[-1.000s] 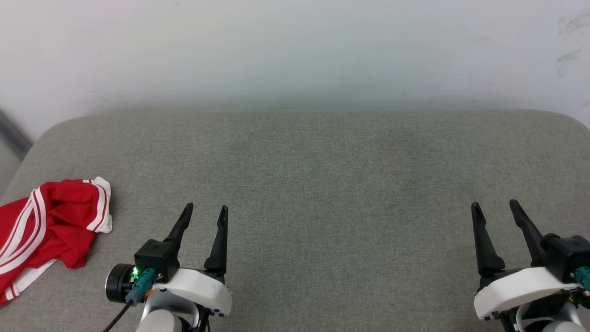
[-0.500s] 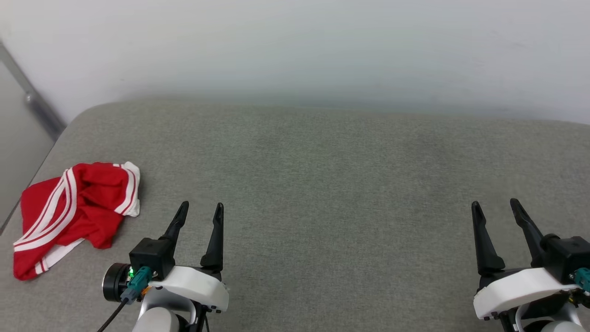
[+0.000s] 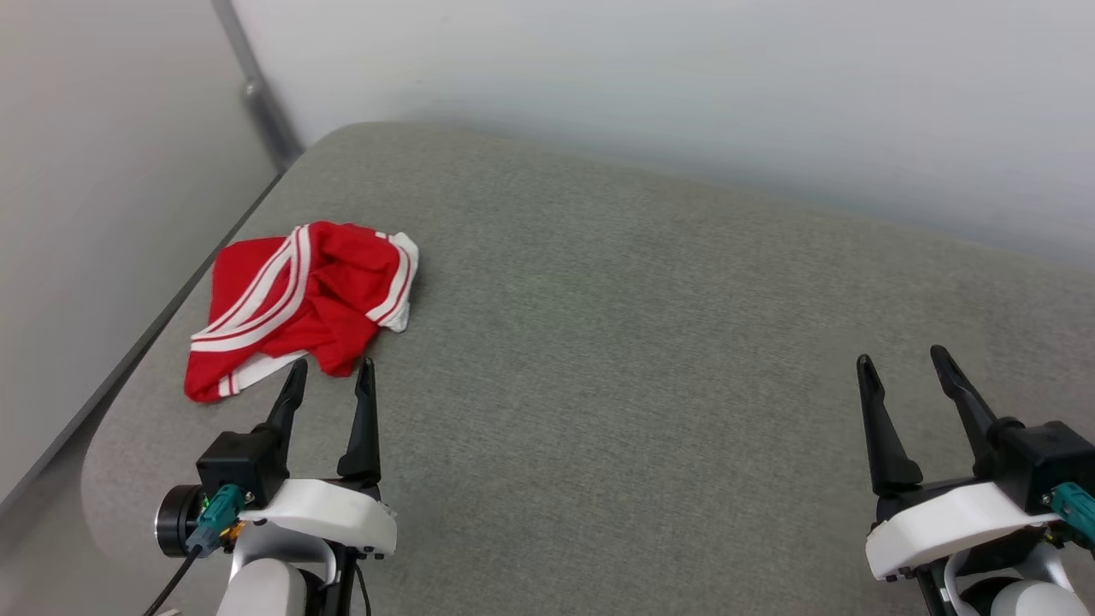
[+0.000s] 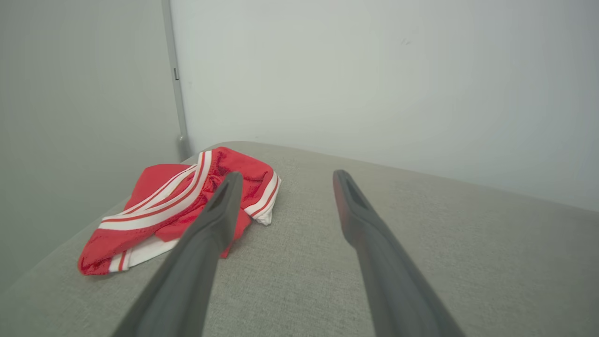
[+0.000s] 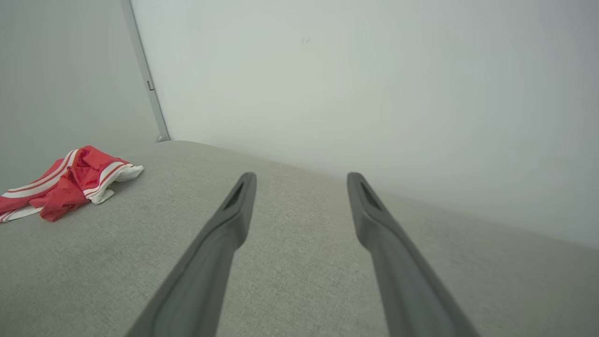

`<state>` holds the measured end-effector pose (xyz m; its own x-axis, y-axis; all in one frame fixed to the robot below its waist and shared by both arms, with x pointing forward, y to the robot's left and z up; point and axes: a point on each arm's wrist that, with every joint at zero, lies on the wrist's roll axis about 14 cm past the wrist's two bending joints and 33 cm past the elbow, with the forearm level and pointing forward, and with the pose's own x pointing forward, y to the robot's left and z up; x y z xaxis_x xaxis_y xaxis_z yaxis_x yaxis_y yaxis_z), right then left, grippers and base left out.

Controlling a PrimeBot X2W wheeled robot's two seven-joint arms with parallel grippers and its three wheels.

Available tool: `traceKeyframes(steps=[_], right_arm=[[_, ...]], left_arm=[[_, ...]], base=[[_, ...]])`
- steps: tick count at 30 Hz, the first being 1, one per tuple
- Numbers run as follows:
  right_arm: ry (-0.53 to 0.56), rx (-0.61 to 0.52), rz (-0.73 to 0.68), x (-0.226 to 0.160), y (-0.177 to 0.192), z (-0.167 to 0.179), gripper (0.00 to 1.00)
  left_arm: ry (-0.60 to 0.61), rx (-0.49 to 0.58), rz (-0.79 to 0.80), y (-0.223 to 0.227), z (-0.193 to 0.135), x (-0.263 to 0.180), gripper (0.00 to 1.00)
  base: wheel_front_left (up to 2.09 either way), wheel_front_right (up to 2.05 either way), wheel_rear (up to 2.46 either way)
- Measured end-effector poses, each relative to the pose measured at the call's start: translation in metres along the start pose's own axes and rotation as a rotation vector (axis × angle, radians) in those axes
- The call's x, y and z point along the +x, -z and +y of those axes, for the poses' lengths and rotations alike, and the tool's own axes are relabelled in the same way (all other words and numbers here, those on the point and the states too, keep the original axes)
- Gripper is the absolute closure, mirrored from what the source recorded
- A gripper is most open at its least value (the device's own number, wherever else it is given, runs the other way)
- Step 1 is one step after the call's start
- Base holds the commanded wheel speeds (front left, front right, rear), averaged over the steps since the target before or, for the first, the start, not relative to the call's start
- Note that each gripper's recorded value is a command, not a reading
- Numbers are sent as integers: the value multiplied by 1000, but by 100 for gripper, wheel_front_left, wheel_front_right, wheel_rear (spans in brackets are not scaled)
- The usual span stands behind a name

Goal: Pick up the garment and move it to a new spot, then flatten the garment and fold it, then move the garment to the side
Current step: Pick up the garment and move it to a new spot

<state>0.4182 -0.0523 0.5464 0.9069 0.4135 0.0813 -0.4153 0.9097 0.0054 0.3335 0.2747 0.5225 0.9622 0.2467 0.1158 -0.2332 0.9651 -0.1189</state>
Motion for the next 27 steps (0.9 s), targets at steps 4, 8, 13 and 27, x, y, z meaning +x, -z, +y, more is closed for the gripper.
traceKeyframes(steps=[4, 8, 13, 27], right_arm=[[-71, 8, -6, 14, -1, 23, 0], [-133, 12, -6, 24, 0, 44, 0], [-179, 20, -12, 34, 0, 59, 0], [-213, 25, 5, 52, 10, 64, 0]], left_arm=[[-76, 12, -9, -5, 26, -12, 0], [-140, 23, -15, -9, 47, -24, 0], [-196, 33, -15, -11, 64, -36, 0], [-189, 36, -21, -17, 60, -3, 0]], base=[[0, 0, 0], [0, 0, 0], [0, 0, 0], [0, 0, 0]])
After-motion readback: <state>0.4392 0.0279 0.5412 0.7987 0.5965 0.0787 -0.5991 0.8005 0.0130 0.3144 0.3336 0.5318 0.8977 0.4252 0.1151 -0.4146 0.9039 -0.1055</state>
